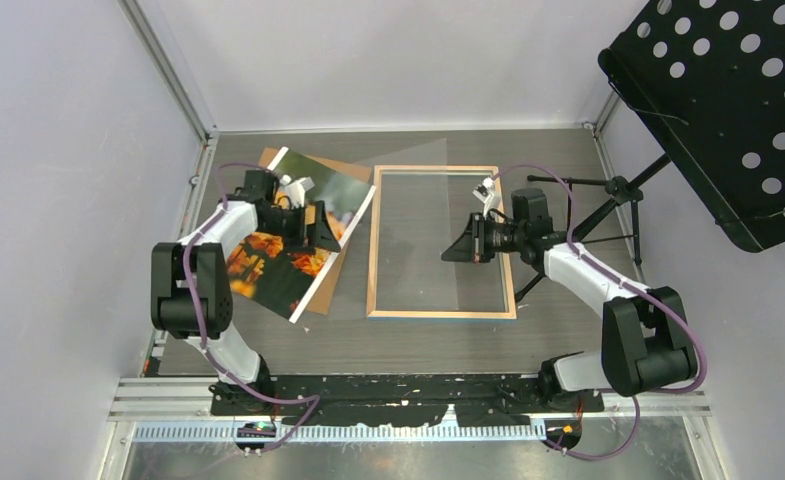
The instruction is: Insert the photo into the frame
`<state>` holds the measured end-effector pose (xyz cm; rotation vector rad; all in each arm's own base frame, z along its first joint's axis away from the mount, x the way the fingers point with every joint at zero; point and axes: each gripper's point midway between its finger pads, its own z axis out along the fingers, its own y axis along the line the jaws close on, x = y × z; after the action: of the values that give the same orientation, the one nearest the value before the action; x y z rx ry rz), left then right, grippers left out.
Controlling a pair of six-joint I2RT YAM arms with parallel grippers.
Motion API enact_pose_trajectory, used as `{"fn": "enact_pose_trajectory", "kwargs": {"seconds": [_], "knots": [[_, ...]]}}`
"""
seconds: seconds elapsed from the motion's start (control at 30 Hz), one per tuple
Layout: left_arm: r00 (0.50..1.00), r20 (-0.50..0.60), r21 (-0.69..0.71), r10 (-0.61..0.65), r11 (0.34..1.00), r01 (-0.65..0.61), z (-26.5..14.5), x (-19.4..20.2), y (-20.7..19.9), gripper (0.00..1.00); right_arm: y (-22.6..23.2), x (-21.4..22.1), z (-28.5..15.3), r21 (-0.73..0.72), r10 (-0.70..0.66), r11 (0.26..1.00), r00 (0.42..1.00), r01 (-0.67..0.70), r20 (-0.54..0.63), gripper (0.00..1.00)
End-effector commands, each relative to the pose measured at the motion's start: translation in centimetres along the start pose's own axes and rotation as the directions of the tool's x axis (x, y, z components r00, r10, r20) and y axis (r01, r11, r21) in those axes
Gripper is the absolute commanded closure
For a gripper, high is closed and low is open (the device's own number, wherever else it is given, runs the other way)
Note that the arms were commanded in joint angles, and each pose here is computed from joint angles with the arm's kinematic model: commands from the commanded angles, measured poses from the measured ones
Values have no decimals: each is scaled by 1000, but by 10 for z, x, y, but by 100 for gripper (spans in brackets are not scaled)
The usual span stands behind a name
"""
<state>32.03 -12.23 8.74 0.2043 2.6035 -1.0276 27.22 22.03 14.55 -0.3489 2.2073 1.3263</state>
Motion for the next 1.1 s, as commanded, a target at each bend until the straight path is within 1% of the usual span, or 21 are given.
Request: {"fn": "enact_pose_trajectory", "kwargs": {"seconds": [0.0, 0.03, 0.13, 0.17, 0.43, 0.73, 0.9, 1.07], "knots": [[1000, -12, 26, -2, 1000, 3, 18, 0, -17, 0, -8, 8, -24, 49, -70, 996, 996, 73, -63, 94], [1000, -13, 28, -4, 1000, 5, 21, 1, -19, 0, -10, 12, -27, 60, -56, 996, 995, 61, -77, 94], [1000, -23, 28, -11, 1000, 11, 32, 2, -24, 0, -18, 14, -37, 94, -83, 991, 993, 91, -90, 94], [1000, -26, 25, -12, 1000, 13, 35, 2, -26, 1, -20, 16, -39, 104, -71, 991, 992, 81, -101, 94], [998, -51, -7, -47, 999, 47, 54, 10, -32, 0, -34, 12, -61, 187, -67, 979, 993, 85, -99, 94], [996, -85, 55, -13, 998, 18, 70, 22, -56, 0, -45, 9, -73, 250, -48, 966, 996, 65, -74, 94], [997, -78, 63, -4, 998, 9, 76, 20, -57, 1, -49, 10, -75, 257, -36, 965, 997, 53, -69, 94], [997, -72, 103, -11, 994, 19, 87, 20, -57, 2, -51, 12, -75, 257, -24, 966, 998, 39, -60, 94]]}}
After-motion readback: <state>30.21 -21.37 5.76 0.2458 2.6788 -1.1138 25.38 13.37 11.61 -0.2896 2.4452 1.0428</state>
